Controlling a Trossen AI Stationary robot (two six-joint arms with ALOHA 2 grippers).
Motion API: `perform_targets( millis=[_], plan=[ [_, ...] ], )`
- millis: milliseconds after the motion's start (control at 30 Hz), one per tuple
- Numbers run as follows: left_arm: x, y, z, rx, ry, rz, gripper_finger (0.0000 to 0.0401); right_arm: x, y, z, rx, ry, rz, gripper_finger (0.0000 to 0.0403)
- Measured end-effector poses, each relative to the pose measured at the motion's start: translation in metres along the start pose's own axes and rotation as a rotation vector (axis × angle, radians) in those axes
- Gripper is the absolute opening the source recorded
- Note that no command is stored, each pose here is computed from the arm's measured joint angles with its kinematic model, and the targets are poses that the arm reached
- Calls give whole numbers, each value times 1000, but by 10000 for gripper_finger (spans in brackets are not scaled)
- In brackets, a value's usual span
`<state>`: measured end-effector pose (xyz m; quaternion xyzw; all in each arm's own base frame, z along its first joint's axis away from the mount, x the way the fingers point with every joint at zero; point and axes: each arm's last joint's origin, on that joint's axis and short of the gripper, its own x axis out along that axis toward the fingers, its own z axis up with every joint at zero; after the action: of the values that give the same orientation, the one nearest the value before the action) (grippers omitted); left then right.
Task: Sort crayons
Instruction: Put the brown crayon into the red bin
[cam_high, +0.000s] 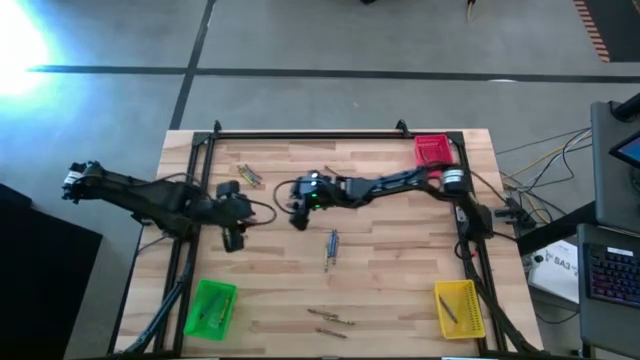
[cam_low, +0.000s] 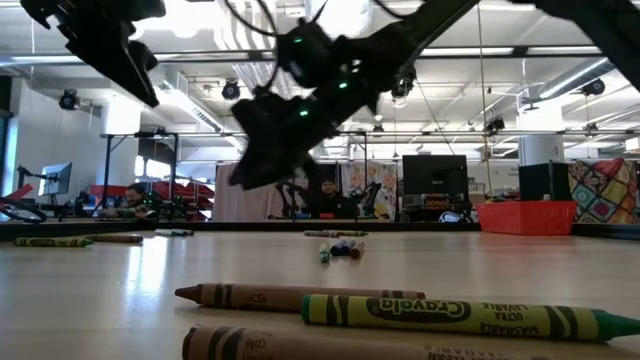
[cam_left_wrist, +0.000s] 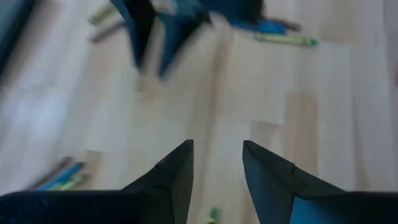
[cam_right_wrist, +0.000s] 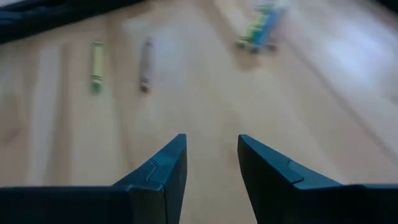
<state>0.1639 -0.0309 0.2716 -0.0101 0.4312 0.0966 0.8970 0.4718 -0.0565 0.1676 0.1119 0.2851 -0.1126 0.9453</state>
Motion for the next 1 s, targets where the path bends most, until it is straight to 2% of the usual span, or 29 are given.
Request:
perform_targets(
  millis=[133, 233, 367, 567, 1000],
  plan=[
    [-20, 12, -8, -22, -74, 93, 121, 30, 3, 4, -2, -7, 39, 133],
    [-29, 20, -14, -80, -106, 181, 121, 47, 5, 9, -2, -18, 81, 133],
    [-33, 22, -18, -101, -103, 173, 121, 64, 10, 20, -10, -37, 122, 132],
    [-30, 22, -18, -116, -91, 207, 121, 91, 15, 29, -64, -8, 119, 137],
    [-22, 19, -17, -83, -44, 227, 121, 125, 24, 17, -88, 1, 181, 130]
  ],
)
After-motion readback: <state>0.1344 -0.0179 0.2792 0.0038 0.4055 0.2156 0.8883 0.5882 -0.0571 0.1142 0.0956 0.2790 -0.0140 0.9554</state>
